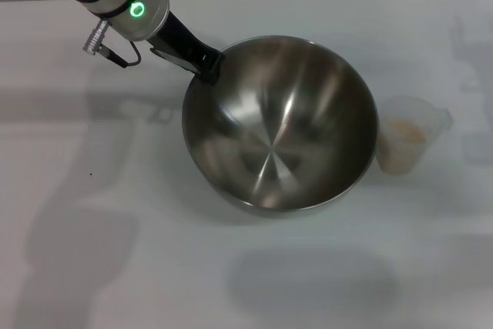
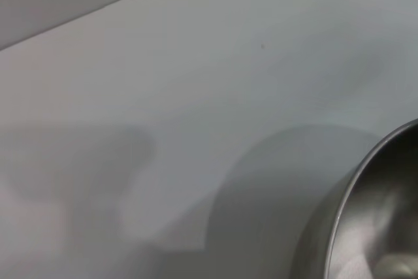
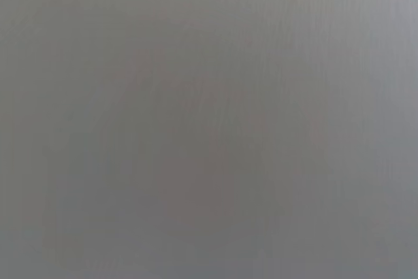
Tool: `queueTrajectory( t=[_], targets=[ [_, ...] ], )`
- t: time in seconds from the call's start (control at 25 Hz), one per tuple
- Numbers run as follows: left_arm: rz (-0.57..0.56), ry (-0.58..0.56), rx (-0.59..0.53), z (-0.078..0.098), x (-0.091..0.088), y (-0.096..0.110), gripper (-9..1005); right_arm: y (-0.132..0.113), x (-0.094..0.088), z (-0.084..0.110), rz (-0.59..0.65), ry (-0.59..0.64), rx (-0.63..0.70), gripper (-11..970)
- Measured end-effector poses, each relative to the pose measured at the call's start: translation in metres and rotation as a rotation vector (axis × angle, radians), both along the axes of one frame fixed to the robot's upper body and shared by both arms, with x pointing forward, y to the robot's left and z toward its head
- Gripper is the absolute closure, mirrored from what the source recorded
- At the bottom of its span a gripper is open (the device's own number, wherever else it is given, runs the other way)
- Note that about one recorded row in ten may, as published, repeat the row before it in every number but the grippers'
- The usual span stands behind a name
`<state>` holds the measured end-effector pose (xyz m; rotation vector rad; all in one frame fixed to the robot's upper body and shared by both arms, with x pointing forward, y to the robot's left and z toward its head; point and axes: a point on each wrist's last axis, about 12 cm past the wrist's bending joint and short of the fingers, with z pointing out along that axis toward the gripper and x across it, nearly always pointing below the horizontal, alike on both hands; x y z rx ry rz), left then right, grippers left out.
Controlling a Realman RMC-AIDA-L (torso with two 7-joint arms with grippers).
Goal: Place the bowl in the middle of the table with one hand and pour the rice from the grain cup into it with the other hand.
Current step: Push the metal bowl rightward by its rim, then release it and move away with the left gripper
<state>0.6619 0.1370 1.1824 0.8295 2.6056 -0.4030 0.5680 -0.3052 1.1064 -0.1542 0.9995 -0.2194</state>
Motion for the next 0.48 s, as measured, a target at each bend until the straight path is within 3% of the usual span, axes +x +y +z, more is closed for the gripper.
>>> queueTrajectory(
  t=[0.48],
  targets=[
    [-0.004, -0.011, 0.014, -0.0037, 0.0004, -0.0009, 949, 0.0, 0.0, 0.0, 0.0, 0.0, 0.0, 449]
  ],
)
